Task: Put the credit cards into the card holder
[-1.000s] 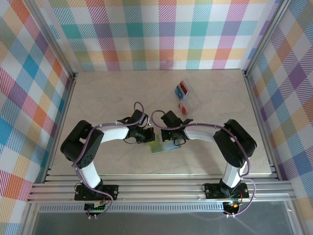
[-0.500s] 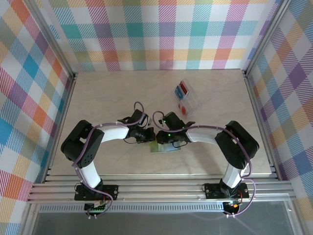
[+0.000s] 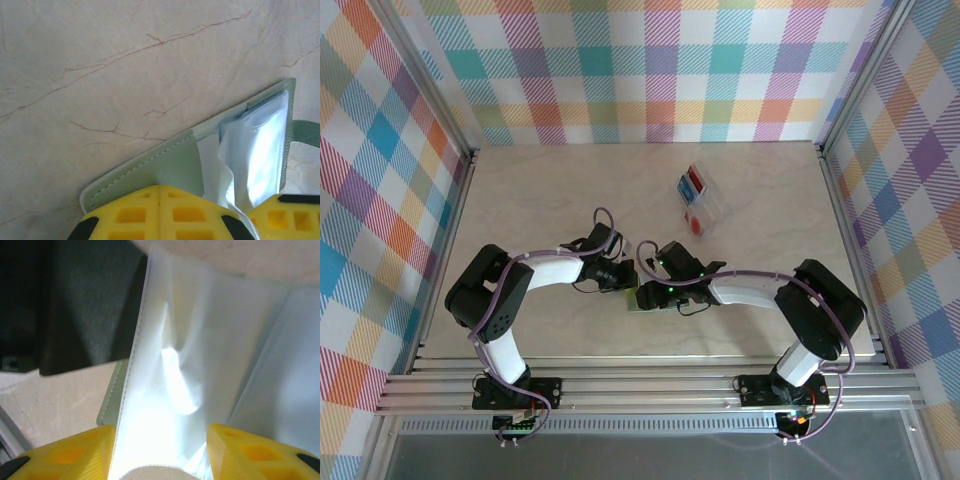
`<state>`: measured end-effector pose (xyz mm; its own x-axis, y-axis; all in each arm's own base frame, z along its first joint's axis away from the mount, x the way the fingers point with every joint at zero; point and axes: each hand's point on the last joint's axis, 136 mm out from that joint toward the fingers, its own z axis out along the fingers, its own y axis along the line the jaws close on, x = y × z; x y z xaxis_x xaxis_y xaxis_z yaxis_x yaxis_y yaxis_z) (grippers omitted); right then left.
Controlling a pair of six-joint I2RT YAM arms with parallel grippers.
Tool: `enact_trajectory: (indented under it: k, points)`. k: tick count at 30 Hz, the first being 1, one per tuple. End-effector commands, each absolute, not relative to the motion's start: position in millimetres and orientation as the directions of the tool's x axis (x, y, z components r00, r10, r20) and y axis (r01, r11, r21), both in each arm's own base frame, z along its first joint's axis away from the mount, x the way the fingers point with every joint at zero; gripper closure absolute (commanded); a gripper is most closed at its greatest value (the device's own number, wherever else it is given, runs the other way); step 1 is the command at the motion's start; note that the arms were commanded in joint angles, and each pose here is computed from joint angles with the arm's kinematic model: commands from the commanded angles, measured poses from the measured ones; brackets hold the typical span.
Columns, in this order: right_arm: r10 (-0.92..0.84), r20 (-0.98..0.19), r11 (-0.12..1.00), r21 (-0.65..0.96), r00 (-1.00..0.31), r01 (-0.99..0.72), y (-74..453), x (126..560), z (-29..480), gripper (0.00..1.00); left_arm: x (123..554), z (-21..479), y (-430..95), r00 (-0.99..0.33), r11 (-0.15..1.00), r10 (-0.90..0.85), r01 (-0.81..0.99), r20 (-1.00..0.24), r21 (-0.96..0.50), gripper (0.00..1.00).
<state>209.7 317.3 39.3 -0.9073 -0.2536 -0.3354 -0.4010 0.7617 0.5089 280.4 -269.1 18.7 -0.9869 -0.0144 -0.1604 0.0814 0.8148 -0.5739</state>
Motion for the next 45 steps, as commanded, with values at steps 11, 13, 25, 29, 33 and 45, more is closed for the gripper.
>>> enact_trajectory:
  k: [11, 13, 25, 29, 33, 45]
  points:
    - [-0.3, -0.34, 0.731, 0.519, -0.891, -0.444, 333, 204, 39, 0.43, 276, 3, -260, -0.992, 0.763, -0.093, -0.013, -0.09, -0.647, 1.0]
    - [-0.305, -0.351, 0.723, 0.52, -0.885, -0.455, 336, 207, 41, 0.41, 278, 9, -262, -0.99, 0.736, -0.103, -0.014, -0.092, -0.677, 1.0]
    - [-0.326, -0.379, 0.712, 0.504, -0.866, -0.489, 350, 219, 51, 0.35, 290, 42, -238, -0.968, 0.695, -0.207, -0.044, -0.141, -0.718, 0.99]
    - [-0.336, -0.368, 0.712, 0.503, -0.867, -0.49, 352, 220, 46, 0.34, 291, 48, -233, -0.963, 0.695, -0.22, -0.043, -0.156, -0.717, 0.97]
    - [-0.341, -0.365, 0.697, 0.521, -0.867, -0.493, 357, 219, 45, 0.34, 293, 55, -231, -0.957, 0.689, -0.232, -0.035, -0.174, -0.724, 0.95]
    - [-0.348, -0.383, 0.685, 0.519, -0.856, -0.511, 352, 215, 53, 0.31, 289, 60, -268, -0.972, 0.662, -0.127, 0.064, -0.196, -0.747, 0.96]
